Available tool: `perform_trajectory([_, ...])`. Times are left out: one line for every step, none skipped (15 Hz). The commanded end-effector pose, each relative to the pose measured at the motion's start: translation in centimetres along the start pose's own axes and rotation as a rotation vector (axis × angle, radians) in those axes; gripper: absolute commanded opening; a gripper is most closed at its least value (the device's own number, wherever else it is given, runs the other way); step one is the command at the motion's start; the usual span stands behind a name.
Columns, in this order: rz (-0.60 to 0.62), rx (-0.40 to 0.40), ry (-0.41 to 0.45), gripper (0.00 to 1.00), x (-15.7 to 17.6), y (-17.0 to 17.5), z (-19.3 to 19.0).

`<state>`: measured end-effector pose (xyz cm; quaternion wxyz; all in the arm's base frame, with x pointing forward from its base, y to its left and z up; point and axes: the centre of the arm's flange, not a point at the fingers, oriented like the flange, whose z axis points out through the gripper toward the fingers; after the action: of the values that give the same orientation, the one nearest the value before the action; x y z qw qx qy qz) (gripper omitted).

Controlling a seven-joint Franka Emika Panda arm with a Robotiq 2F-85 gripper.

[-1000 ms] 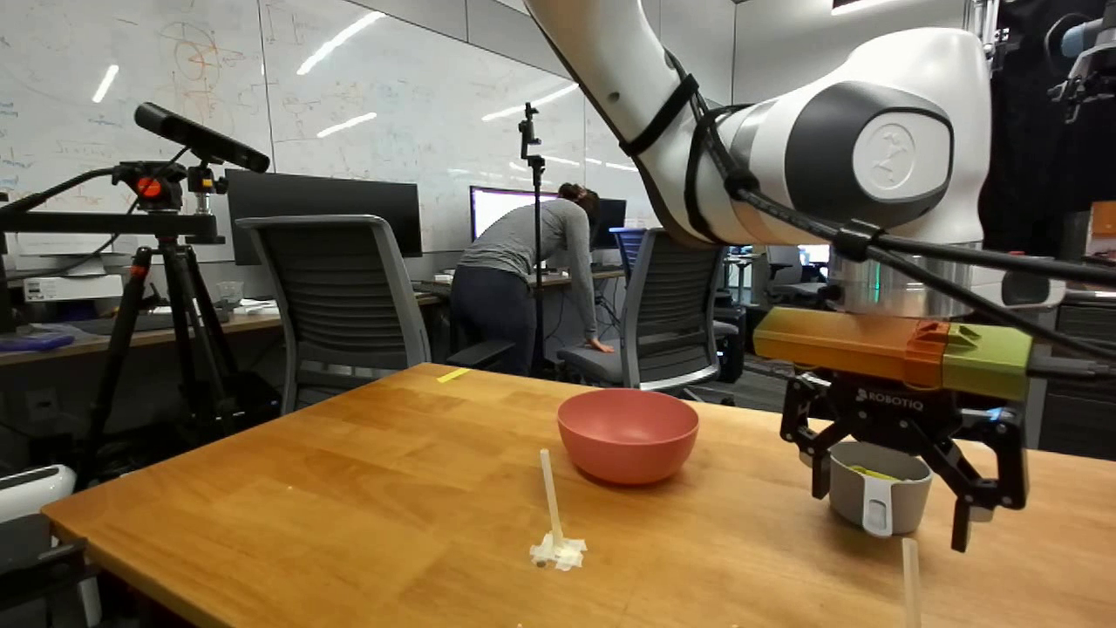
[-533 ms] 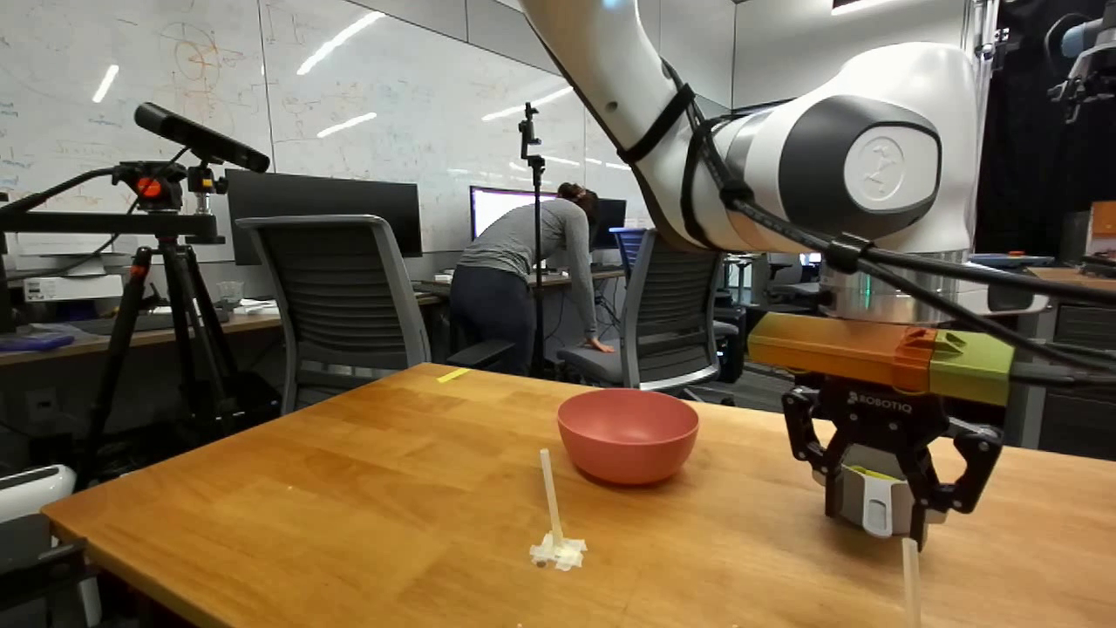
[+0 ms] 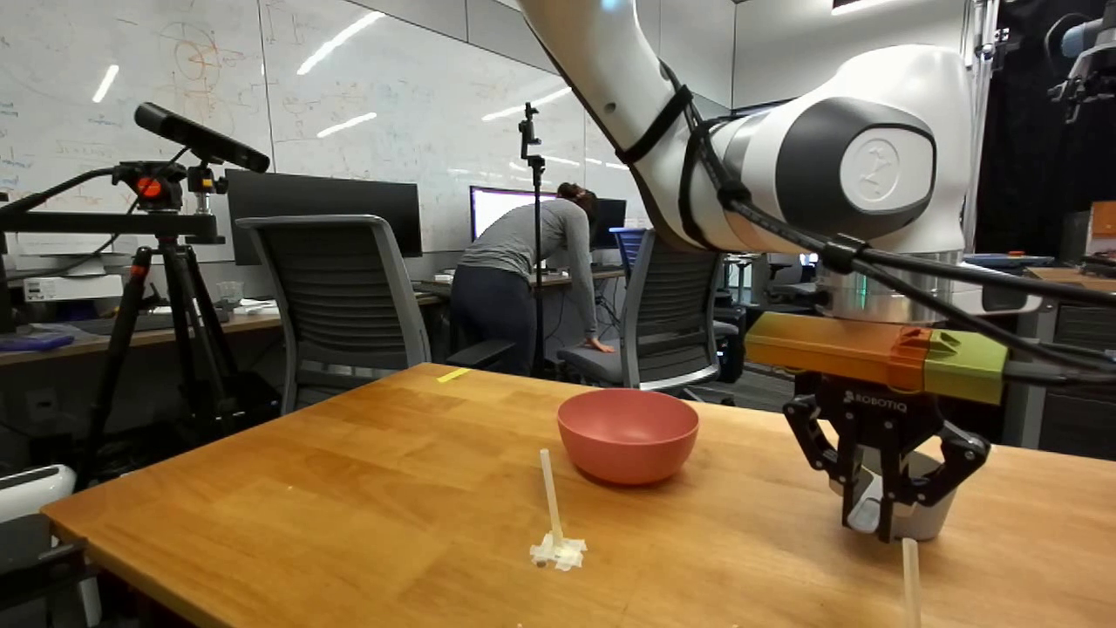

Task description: Pour the contents from the grey object into the bowl.

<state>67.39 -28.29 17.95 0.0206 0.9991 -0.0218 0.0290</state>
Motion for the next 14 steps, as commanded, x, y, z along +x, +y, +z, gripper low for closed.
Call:
perform_trajectory([-0.015,-0.001,0.0,0.11,0.9,-0.1,-0.9])
perform_trajectory([-0.015,-0.001,0.0,0.11,0.8,-0.1,-0.9])
perform_trajectory([-0.015,-0.001,0.001,0.11,0.8,-0.1,-1.0])
perform_trajectory([-0.016,-0.002,0.001,0.11,0.7,-0.2,-1.1])
perform_trajectory([-0.017,-0.005,0.006,0.09,0.5,-0.3,-1.2])
perform_trajectory([-0.015,-0.006,0.01,0.08,0.4,-0.3,-1.3])
perform_trajectory([-0.015,-0.008,0.013,0.07,0.3,-0.4,-1.5])
perform_trajectory([-0.017,-0.011,0.017,0.06,0.0,-0.7,-1.8])
perform_trajectory([-0.019,-0.012,0.019,0.06,-0.1,-0.9,-2.0])
perform_trajectory([-0.024,-0.015,0.022,0.06,-0.5,-1.3,-2.4])
perform_trajectory([-0.029,-0.018,0.024,0.06,-0.8,-1.7,-2.6])
perform_trajectory([-0.035,-0.018,0.023,0.06,-1.1,-2.3,-2.8])
perform_trajectory([-0.042,-0.02,0.021,0.06,-1.4,-2.9,-2.9])
perform_trajectory([-0.049,-0.024,0.014,0.06,-1.9,-3.7,-2.8])
